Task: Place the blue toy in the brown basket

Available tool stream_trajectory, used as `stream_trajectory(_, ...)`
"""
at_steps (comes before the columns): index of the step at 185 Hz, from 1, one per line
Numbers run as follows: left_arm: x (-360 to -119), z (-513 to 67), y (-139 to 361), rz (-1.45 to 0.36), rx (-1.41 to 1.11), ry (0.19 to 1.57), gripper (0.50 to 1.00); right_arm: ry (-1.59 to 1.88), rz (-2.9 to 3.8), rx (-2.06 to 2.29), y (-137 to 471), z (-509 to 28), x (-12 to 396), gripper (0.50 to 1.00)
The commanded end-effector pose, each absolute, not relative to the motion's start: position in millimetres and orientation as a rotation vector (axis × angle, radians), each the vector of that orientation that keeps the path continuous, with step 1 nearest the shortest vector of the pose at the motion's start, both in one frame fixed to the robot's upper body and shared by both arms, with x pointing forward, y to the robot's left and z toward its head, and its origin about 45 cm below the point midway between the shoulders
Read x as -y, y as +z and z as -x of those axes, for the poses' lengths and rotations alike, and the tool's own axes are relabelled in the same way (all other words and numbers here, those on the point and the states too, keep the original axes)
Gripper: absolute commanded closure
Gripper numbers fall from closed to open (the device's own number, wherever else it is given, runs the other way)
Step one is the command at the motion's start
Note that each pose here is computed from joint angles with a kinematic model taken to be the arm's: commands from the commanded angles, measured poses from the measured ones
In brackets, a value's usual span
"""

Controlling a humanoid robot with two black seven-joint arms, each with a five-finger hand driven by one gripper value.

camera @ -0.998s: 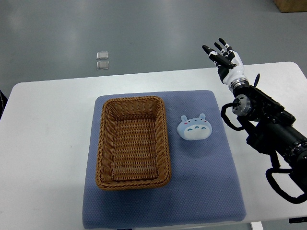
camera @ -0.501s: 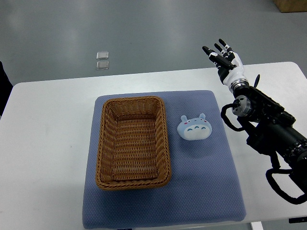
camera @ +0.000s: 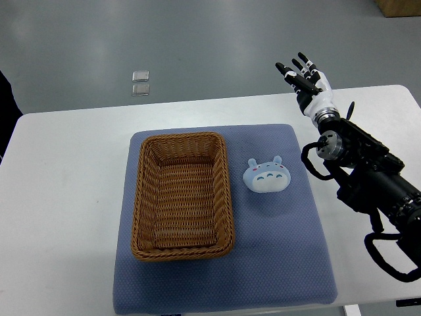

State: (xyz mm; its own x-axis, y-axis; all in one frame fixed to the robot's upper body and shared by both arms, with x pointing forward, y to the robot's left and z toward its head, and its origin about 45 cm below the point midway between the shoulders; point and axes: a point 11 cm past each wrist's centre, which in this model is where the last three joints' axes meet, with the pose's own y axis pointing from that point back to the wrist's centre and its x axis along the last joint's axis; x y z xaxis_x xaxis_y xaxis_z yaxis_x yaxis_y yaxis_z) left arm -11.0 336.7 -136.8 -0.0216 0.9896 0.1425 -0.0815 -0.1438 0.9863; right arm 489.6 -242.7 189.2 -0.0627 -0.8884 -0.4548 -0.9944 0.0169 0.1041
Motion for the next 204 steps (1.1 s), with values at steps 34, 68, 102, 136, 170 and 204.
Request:
stream_trajectory(34, -336.7, 10.8, -136.8, -1.242, -1.089, 1.366, 0.5, 0.418, 2.016, -2.035, 215.7, -488.7, 259.8, 0.595)
stream_trajectory(68, -336.8, 9.7, -136.8, -1.239, -1.09, 1.37, 0.5, 0.134, 2.228, -2.076, 229.4, -485.1, 281.0, 0.597)
stream_trajectory(102, -336.8, 9.6, -136.8, -1.238, -1.091, 1.371, 0.5, -0.248, 2.566, -1.987, 240.2, -470.2, 283.3, 0.595)
stream_trajectory(136, -336.8, 9.7, -136.8, -1.239, -1.09, 1.37, 0.5, -0.541, 2.85, -1.817, 246.4, -466.1, 282.5, 0.595)
stream_trajectory(170, -336.8, 9.5, -136.8, -1.237, -1.092, 1.373, 0.5, -0.833, 3.147, -1.472, 260.1, -457.1, 268.7, 0.597)
stream_trajectory(204, -336.8, 9.5, -136.8, -1.237, -1.092, 1.373, 0.5, -0.949, 3.367, -1.118, 268.4, -439.7, 255.7, 0.597)
